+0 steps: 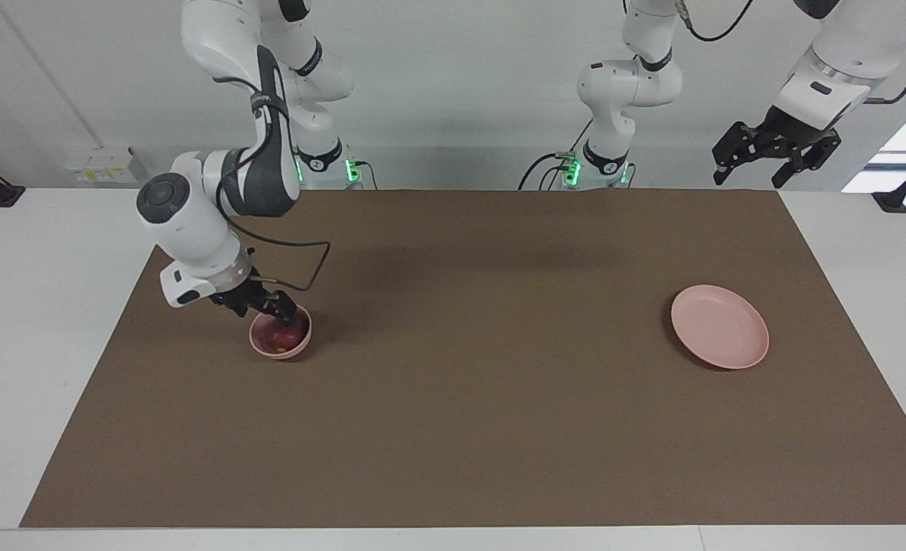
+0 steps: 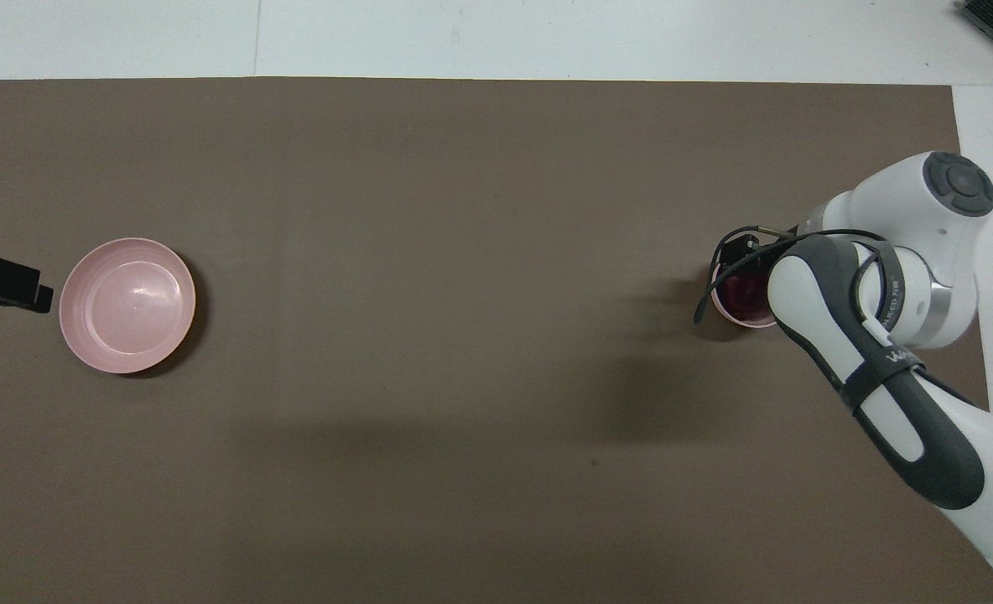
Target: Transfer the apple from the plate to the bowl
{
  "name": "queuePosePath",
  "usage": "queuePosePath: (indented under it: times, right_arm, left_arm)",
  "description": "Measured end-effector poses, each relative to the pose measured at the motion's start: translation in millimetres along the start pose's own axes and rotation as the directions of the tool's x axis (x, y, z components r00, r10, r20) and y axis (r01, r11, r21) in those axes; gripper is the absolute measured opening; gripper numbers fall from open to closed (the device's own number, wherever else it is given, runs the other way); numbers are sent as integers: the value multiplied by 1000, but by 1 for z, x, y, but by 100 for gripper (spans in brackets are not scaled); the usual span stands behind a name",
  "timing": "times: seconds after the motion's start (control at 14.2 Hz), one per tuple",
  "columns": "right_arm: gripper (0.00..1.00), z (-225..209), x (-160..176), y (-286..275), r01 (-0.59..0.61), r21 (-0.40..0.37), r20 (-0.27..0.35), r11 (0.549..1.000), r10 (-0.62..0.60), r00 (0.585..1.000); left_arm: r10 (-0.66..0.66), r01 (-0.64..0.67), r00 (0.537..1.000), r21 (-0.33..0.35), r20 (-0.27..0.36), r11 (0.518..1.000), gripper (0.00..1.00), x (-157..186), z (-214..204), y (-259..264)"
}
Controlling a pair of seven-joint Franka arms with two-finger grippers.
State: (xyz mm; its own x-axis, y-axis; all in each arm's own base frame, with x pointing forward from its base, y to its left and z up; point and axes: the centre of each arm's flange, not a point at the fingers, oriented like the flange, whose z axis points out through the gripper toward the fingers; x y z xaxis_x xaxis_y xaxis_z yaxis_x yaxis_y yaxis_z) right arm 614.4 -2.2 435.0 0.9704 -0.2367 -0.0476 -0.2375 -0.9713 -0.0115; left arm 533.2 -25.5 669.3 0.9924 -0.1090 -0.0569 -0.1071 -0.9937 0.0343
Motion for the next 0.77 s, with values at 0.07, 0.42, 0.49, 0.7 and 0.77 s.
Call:
queuePosePath:
  times: [0.07,0.42,0.49,0.7,0.77]
  right_arm:
    - [100,-24,-7,3,5,-10,-11,1000,-5,1000]
    - [100,-114,-42,9,14,-3,-46,1000,-14,999]
    - [100,-127,-46,9,15,-3,-43,1000,-15,999]
    - [100,-173,-64,18,19,-12,2,1000,-19,1000]
    - [100,-186,-71,21,30,-14,17,999,-30,999]
  left_arm:
    - [0,0,1000,0,0,1000,100,0,0,0]
    - [0,0,1000,0,0,1000,100,0,0,0]
    - [0,0,1000,0,0,1000,100,0,0,0]
    - [0,0,1000,0,0,1000,100,0,0,0]
    - [0,0,1000,0,0,1000,100,0,0,0]
